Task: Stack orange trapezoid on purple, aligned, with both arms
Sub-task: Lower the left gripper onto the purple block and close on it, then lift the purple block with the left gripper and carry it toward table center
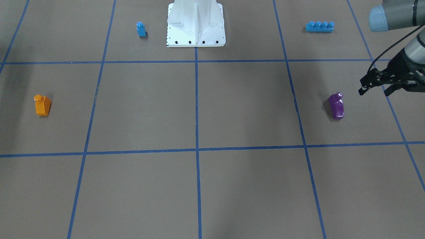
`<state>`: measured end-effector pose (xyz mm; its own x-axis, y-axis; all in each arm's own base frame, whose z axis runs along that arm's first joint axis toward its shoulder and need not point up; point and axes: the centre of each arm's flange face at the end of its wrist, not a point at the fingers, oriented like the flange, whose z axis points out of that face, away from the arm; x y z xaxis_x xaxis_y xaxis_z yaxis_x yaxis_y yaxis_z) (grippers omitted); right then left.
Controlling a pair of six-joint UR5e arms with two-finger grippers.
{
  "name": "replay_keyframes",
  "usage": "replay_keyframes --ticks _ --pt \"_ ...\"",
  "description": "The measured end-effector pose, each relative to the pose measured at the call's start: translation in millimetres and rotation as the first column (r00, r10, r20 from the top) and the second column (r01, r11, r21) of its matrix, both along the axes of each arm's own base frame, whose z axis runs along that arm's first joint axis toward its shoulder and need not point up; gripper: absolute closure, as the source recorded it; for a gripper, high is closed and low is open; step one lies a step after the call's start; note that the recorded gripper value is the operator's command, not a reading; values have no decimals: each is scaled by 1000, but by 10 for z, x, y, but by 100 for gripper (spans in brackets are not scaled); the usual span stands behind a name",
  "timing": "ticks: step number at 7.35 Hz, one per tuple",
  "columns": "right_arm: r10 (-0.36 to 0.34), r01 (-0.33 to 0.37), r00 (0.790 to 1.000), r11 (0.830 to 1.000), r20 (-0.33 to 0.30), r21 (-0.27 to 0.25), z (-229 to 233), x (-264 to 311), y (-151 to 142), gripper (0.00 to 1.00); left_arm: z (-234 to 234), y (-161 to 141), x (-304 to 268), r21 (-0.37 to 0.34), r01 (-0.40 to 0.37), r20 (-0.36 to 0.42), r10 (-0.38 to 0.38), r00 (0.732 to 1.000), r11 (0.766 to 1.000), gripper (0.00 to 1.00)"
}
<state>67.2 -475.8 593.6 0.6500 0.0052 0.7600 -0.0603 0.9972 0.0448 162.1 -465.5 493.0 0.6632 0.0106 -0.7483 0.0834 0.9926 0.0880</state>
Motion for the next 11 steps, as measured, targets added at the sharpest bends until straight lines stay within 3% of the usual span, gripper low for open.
replay_keyframes --ticks 3,7,11 --pt "-2 2 1000 1000 10 -4 -4 -21 1 0 235 438 697 -21 41 29 -40 999 999 0" --pt "-2 3 1000 1000 17 -8 11 -27 2 0 604 548 983 -44 -1 67 4 998 999 2" --pt "-4 4 1000 1000 17 -8 12 -34 -1 0 750 557 1072 -39 -16 61 19 998 999 54"
